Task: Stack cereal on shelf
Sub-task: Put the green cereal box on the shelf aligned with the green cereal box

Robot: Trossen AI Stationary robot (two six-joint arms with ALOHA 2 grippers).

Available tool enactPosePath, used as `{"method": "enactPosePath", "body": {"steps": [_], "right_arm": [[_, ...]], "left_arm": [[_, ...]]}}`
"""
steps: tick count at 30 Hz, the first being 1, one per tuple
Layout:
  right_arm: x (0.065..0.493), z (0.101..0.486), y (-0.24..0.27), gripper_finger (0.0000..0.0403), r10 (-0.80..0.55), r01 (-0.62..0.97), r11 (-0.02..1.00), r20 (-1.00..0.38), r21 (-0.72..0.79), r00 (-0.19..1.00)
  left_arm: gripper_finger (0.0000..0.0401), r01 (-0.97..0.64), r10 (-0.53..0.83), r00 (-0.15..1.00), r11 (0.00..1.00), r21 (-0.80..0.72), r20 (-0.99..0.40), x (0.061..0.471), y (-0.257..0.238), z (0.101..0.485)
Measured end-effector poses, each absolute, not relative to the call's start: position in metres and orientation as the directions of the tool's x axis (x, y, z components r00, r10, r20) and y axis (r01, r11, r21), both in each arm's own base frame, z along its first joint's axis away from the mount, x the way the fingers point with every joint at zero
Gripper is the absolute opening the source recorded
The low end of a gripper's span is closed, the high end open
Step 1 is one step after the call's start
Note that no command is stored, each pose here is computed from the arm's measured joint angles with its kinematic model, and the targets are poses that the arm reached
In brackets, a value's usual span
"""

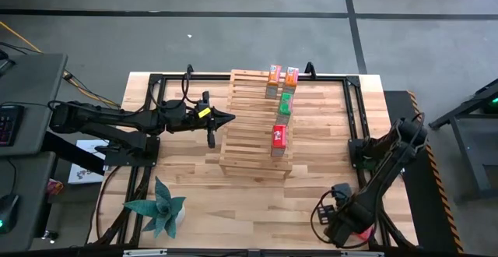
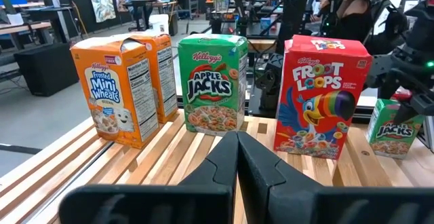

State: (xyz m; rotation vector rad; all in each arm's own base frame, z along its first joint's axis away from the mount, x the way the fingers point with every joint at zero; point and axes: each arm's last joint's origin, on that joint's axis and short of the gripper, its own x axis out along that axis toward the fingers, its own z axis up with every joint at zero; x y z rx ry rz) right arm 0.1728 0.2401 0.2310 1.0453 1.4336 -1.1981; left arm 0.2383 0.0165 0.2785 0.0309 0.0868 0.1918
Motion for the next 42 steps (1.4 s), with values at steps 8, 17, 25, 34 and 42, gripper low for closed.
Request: {"method": "enactPosePath", "body": {"steps": [8,17,25,34,42], "right_arm": [[0.175,0.224,0.243,0.0228,0.018,0.971,0.164,-0.983,-0.175,-0.18],[0.175,0.233,0.243,0.0128,0.071,0.953,0.284,-0.989,-0.106,-0.131],[0.201,0.295,0.249,0.0117,0.116,0.694,0.546,-0.863,0.469,0.492],[0.242,0.427,0.224,0.0118,-0.001,0.167,0.918,-0.419,0.36,0.908],[0.257,0.493,0.135,0.0118,-0.333,0.358,0.933,-0.321,0.02,0.887]], "left_arm": [[0.0,-0.189,0.192,0.978,0.981,0.039,-0.083,0.238,0.016,0.278],[0.0,-0.189,0.192,0.978,0.981,0.039,-0.083,0.238,0.016,0.278],[0.0,-0.19,0.191,0.978,0.982,0.022,-0.082,0.238,0.016,0.279],[0.0,-0.134,0.132,0.988,0.991,-0.018,-0.083,0.239,0.015,0.279],[0.0,-0.06,0.057,0.996,0.998,-0.035,-0.075,0.239,0.012,0.279]]}}
